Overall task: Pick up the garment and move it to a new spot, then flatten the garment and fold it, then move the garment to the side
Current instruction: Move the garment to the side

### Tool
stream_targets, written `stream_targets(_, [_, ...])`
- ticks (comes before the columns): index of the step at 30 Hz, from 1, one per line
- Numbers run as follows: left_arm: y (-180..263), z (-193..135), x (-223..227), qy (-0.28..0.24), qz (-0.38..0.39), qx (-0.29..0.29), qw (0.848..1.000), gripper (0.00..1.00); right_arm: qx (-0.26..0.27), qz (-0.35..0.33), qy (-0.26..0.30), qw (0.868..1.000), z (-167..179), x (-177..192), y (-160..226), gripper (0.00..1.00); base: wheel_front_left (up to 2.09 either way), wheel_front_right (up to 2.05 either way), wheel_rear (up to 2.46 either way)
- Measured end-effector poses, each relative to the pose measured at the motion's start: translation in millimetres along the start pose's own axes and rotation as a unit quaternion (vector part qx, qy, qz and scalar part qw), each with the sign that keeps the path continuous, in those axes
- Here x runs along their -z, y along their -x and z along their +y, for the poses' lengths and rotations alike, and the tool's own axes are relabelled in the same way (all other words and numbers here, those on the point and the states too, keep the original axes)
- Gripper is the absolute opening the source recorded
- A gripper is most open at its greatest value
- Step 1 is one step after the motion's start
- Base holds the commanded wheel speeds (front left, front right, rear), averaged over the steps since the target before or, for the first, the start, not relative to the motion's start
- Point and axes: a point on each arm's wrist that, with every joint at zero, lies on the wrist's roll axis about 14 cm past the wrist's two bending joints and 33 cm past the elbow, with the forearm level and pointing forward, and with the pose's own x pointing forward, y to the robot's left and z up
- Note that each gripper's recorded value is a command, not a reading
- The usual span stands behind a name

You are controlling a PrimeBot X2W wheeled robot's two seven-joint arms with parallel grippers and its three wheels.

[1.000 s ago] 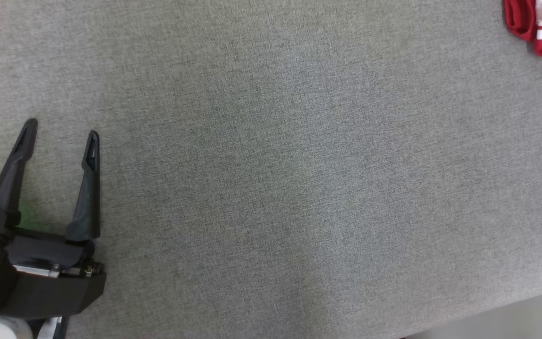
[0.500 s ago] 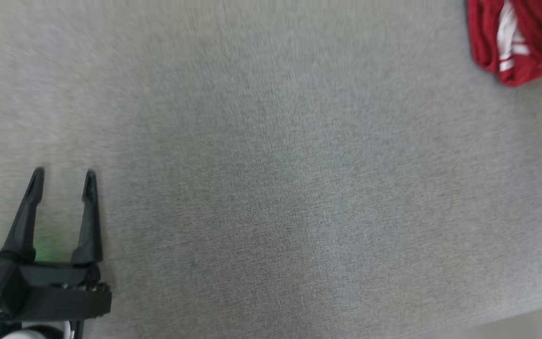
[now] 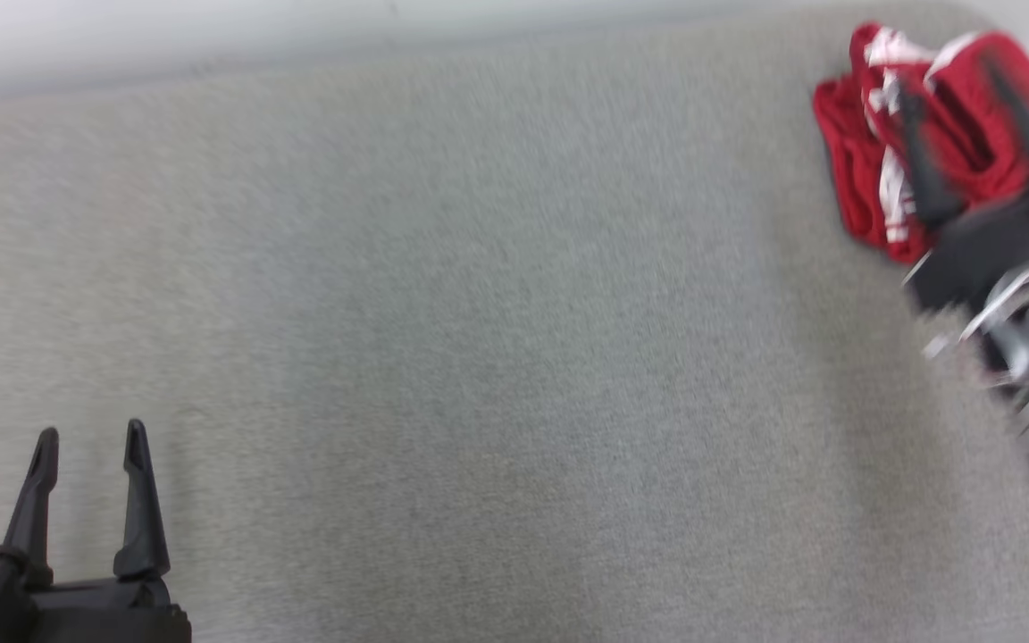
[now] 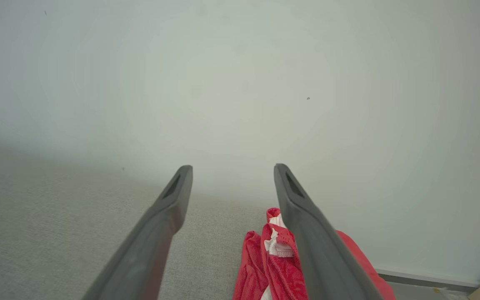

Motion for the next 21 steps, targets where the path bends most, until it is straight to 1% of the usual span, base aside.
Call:
stream_targets(2, [5.9, 4.6, -8.2, -0.001, -0.008, -0.007, 1.000, 1.00, -0.008, -0.014, -0.023, 1.000, 18.3, -3.2, 9.8, 1.00, 0.00, 0.00, 0.00])
stream_targets(6, [18.7, 12.7, -19.3, -0.003, -0.020, -0.021, 1.000, 1.00, -0.030, -0.027, -0.052, 0.998, 55.0, -2.4, 30.3, 1.00, 0.00, 0.00, 0.00])
stream_targets(12, [35.2, 26.0, -29.8, -0.005, -0.029, -0.043, 0.999, 1.00, -0.028, -0.047, -0.117, 0.992, 87.8, -4.9, 53.9, 1.00, 0.00, 0.00, 0.00])
stream_targets(14, [40.4, 30.0, -32.1, -0.005, -0.031, -0.050, 0.998, 1.00, -0.034, -0.048, -0.127, 0.990, 101.5, -4.0, 63.5, 1.00, 0.00, 0.00, 0.00])
stream_targets(18, [51.0, 36.6, -35.5, -0.004, -0.034, -0.061, 0.998, 1.00, -0.029, -0.054, -0.147, 0.987, 114.0, -7.8, 79.9, 1.00, 0.00, 0.00, 0.00])
stream_targets(21, [57.4, 38.3, -34.8, -0.003, -0.032, -0.064, 0.997, 1.00, -0.027, -0.053, -0.149, 0.987, 119.2, -7.3, 90.3, 1.00, 0.00, 0.00, 0.00])
